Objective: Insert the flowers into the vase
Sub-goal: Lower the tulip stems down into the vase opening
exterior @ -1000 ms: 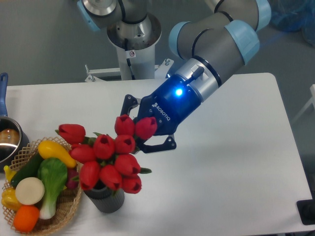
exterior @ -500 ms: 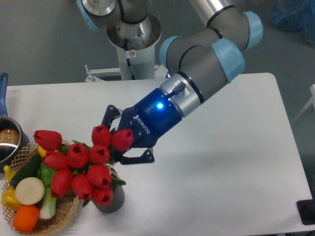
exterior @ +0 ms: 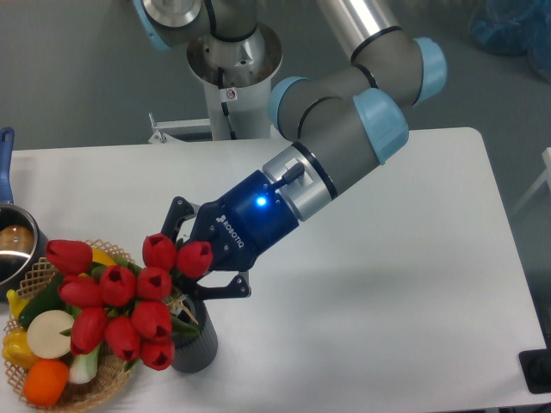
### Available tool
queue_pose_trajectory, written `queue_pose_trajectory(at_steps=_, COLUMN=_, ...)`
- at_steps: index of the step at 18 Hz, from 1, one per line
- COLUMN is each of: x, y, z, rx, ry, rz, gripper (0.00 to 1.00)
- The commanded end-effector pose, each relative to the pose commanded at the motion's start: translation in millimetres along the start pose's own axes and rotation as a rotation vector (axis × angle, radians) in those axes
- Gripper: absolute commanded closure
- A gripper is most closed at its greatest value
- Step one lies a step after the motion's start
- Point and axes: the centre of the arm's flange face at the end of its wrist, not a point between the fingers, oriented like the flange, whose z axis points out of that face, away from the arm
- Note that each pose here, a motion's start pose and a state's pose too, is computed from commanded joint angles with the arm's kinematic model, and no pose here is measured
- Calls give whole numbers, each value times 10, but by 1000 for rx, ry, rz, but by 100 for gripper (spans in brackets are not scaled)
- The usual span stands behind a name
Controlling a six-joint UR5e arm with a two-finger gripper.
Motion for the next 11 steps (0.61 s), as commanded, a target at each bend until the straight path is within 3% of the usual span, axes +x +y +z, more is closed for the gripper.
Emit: queue_pose_trajectory(at_steps=11, x=-55, y=302, z=187, rx=-21, ry=23, rz=-14, gripper=92)
